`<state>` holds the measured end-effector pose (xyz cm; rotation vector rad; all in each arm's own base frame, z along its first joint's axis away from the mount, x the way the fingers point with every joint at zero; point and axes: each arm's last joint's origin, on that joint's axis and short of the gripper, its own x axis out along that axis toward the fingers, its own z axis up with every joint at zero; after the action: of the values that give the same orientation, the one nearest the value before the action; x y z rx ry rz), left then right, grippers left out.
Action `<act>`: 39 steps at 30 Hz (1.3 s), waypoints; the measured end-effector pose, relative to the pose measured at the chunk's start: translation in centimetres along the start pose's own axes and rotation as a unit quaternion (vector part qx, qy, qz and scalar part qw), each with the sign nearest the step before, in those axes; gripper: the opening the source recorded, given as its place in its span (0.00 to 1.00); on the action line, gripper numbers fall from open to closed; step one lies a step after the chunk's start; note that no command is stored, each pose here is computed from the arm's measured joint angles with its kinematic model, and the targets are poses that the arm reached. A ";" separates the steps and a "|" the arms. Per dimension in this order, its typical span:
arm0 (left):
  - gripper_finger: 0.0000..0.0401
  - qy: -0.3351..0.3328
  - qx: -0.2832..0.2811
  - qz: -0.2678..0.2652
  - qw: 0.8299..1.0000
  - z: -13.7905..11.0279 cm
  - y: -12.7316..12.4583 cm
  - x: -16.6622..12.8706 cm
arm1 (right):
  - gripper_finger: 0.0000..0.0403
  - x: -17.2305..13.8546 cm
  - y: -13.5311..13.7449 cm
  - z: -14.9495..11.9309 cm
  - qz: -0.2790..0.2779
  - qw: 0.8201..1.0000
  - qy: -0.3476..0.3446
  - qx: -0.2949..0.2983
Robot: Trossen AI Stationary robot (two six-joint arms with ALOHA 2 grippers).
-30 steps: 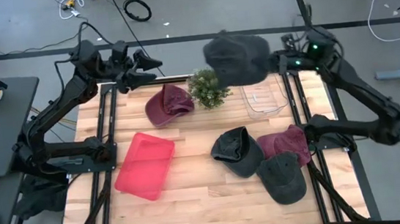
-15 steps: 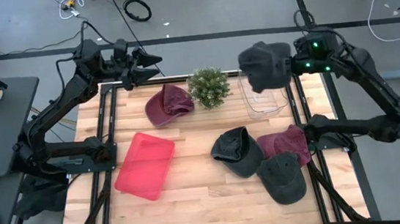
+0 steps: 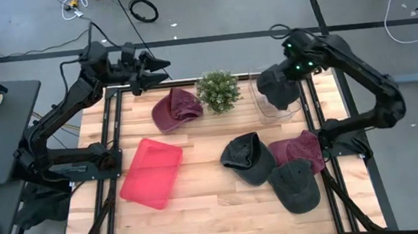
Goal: Pick & Place hat
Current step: Put the top black cap into the transparent bin
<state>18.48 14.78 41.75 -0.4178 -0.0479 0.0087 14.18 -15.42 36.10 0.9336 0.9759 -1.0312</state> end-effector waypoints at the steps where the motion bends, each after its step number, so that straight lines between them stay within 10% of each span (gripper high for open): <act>1: 0.93 0.000 -0.002 0.005 1.000 0.0 0.0 0.0 | 0.01 0.4 0.0 0.2 -0.007 1.000 0.009 0.008; 24: 0.93 0.005 0.026 0.021 0.999 -0.4 -0.1 0.3 | 0.02 3.8 -0.4 2.7 -0.076 0.979 0.032 0.184; 39: 0.93 0.011 0.022 0.024 0.999 -0.5 0.0 0.3 | 0.02 4.4 -0.6 4.9 -0.031 0.920 -0.041 0.389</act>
<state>18.81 14.55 41.29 -0.3746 -0.0161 0.0517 15.48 -21.21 33.27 1.4939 0.5067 -1.5451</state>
